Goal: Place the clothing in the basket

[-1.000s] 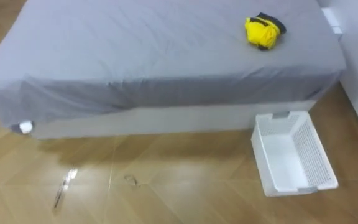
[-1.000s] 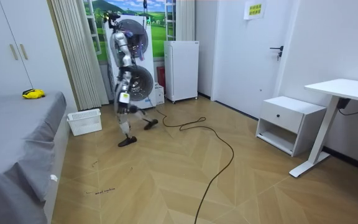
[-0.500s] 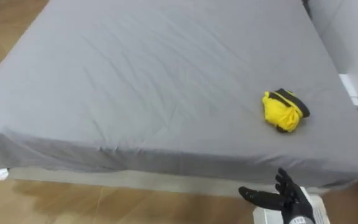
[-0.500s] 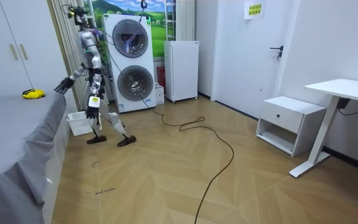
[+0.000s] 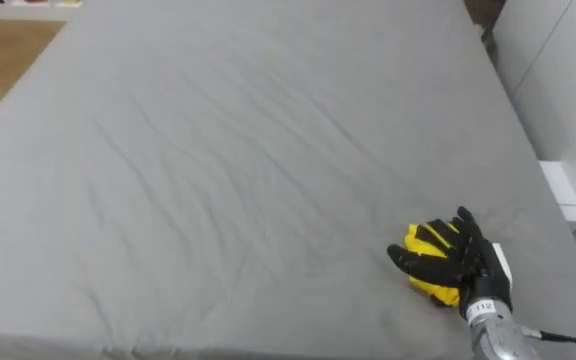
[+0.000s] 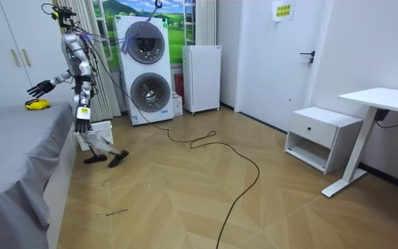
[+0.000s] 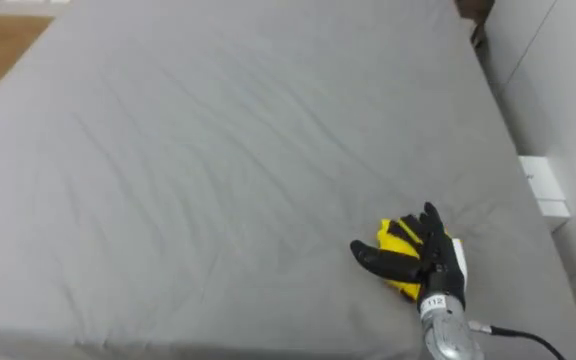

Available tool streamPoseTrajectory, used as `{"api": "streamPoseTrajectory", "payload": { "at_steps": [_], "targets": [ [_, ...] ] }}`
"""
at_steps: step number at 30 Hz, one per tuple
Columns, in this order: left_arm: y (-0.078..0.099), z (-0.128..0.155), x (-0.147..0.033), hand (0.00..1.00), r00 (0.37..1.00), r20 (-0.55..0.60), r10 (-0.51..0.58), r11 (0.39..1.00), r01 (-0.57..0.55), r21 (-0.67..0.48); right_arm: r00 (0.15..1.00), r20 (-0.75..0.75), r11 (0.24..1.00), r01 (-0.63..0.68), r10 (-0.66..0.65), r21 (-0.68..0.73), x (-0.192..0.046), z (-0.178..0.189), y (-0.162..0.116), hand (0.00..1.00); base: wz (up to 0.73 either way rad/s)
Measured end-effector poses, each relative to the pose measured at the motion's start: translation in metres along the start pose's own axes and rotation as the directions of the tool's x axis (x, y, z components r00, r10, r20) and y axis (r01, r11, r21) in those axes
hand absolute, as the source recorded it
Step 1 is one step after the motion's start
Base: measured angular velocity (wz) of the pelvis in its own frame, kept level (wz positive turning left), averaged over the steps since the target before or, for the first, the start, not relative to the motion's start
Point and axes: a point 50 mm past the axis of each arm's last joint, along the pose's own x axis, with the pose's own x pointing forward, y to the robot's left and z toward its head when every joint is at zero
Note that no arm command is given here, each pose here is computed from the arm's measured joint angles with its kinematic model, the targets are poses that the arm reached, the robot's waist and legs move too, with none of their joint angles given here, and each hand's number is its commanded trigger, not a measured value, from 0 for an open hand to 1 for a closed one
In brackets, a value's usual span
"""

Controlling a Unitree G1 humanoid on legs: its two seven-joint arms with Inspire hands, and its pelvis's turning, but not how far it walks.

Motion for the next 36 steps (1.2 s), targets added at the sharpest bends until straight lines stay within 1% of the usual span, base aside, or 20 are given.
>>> {"api": "streamPoseTrajectory", "payload": {
  "at_steps": [4, 6, 9, 11, 15, 19, 21, 23, 24, 26, 27, 29, 31, 34, 36],
  "targets": [
    [0.004, -0.009, -0.002, 0.00, 0.999, -0.031, 0.036, 0.999, -0.035, 0.019, 0.999, 0.038, 0.999, 0.018, -0.017, -0.033, 0.001, 0.008, -0.001, 0.00, -0.60],
    [0.006, -0.008, -0.001, 0.00, 0.999, -0.031, 0.042, 0.999, -0.041, 0.025, 0.997, 0.079, 0.998, 0.025, -0.020, -0.055, 0.001, 0.017, -0.001, 0.00, -0.36],
    [0.005, -0.007, 0.000, 0.00, 0.999, -0.033, 0.037, 0.999, -0.036, 0.028, 0.988, 0.151, 0.996, 0.051, -0.040, -0.071, 0.001, 0.033, -0.002, 0.00, 0.04],
    [0.005, -0.007, 0.000, 0.00, 0.999, -0.041, 0.030, 0.999, -0.029, 0.030, 0.979, 0.191, 0.993, 0.090, -0.074, -0.076, 0.002, 0.042, -0.007, 0.00, 0.10],
    [0.006, -0.005, 0.001, 0.00, 0.998, -0.053, 0.023, 0.999, -0.021, 0.039, 0.967, 0.221, 0.986, 0.146, -0.124, -0.085, 0.003, 0.049, -0.014, 0.00, 0.17],
    [0.000, 0.011, 0.006, 0.00, 0.999, -0.032, -0.001, 0.999, 0.002, 0.034, 0.960, 0.235, 0.977, 0.181, -0.150, -0.115, 0.004, 0.051, -0.014, 0.00, 0.17],
    [-0.001, 0.013, 0.007, 0.00, 0.999, -0.031, -0.009, 0.999, 0.010, 0.034, 0.963, 0.217, 0.974, 0.190, -0.161, -0.124, 0.011, 0.050, -0.015, 0.00, 0.09],
    [-0.003, 0.019, 0.008, 0.00, 1.000, -0.019, -0.017, 0.999, 0.018, 0.033, 0.967, 0.171, 0.964, 0.217, -0.190, -0.153, 0.022, 0.046, -0.022, 0.00, 0.06],
    [-0.003, 0.021, 0.009, 0.00, 1.000, -0.016, -0.017, 0.999, 0.018, 0.033, 0.967, 0.163, 0.962, 0.224, -0.198, -0.157, 0.023, 0.045, -0.024, 0.00, 0.03],
    [-0.004, 0.024, 0.010, 0.00, 1.000, -0.011, -0.021, 0.999, 0.021, 0.032, 0.970, 0.114, 0.950, 0.235, -0.215, -0.207, 0.029, 0.036, -0.028, 0.00, 0.08],
    [-0.005, 0.025, 0.010, 0.00, 1.000, -0.012, -0.022, 0.999, 0.023, 0.032, 0.972, 0.090, 0.945, 0.234, -0.219, -0.230, 0.030, 0.031, -0.030, 0.00, 0.18],
    [-0.008, 0.032, 0.012, 0.00, 1.000, -0.005, -0.030, 0.999, 0.030, 0.032, 0.973, -0.004, 0.932, 0.221, -0.232, -0.286, 0.030, 0.011, -0.033, 0.00, 0.22],
    [-0.009, 0.037, 0.013, 0.00, 0.999, 0.001, -0.042, 0.999, 0.042, 0.031, 0.969, -0.061, 0.927, 0.208, -0.238, -0.312, 0.028, -0.001, -0.036, 0.00, 0.13],
    [-0.009, 0.040, 0.014, 0.00, 0.998, -0.001, -0.061, 0.998, 0.061, 0.036, 0.958, -0.129, 0.916, 0.198, -0.257, -0.349, 0.031, -0.010, -0.038, 0.00, 0.05],
    [-0.008, 0.041, 0.015, 0.00, 0.997, -0.003, -0.073, 0.996, 0.073, 0.040, 0.954, -0.149, 0.913, 0.193, -0.261, -0.360, 0.034, -0.010, -0.038, 0.00, 0.08]
  ]
}}
